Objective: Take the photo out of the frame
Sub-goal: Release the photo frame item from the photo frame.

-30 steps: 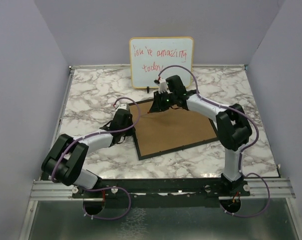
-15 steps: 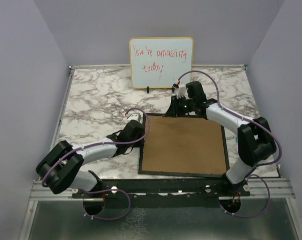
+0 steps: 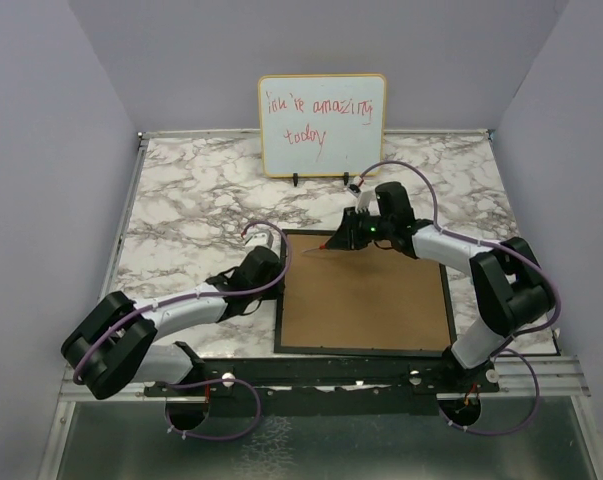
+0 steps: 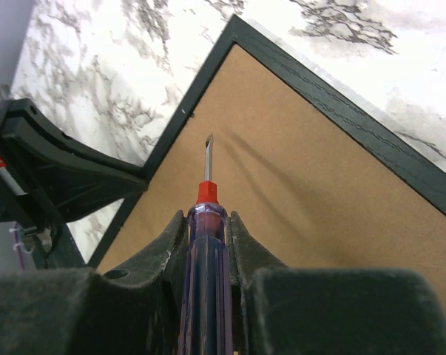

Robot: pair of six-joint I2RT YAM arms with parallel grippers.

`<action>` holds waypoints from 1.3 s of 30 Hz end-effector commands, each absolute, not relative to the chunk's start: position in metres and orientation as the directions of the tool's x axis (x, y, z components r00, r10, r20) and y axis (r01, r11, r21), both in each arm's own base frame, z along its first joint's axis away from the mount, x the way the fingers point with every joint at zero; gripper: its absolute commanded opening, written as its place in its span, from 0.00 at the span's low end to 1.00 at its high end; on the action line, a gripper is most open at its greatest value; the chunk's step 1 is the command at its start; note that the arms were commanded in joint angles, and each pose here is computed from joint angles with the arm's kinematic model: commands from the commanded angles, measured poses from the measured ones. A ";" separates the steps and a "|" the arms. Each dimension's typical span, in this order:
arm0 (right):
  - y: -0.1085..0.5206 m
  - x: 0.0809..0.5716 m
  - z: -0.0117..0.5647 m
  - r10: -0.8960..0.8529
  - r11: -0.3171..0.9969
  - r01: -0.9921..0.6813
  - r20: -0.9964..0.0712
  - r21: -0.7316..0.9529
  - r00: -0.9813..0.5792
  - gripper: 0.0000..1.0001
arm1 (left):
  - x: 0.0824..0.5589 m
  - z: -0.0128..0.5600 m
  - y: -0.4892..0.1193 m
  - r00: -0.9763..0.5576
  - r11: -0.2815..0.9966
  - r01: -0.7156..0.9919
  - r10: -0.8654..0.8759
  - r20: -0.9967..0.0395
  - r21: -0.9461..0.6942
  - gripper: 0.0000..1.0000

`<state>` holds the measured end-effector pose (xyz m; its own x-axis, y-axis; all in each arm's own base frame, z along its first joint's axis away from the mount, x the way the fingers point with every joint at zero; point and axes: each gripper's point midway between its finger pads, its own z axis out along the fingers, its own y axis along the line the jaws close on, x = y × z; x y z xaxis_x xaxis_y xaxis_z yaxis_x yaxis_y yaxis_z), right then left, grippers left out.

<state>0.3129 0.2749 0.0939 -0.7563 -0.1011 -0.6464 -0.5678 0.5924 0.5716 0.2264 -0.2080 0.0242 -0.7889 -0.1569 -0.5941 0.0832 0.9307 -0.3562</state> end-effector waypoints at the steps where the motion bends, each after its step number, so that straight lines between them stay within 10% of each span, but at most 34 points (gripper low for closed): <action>1: 0.295 0.311 0.113 -0.054 0.466 -0.624 -0.683 0.628 -0.728 0.01 | 0.175 -0.028 -0.154 -0.888 0.986 0.007 -0.070 -0.454 -0.165 0.00; 39: 0.313 0.321 0.048 -0.054 0.575 -0.546 -0.637 0.610 -0.769 0.01 | 0.170 -0.035 -0.153 -0.904 0.988 0.006 -0.062 -0.423 -0.155 0.00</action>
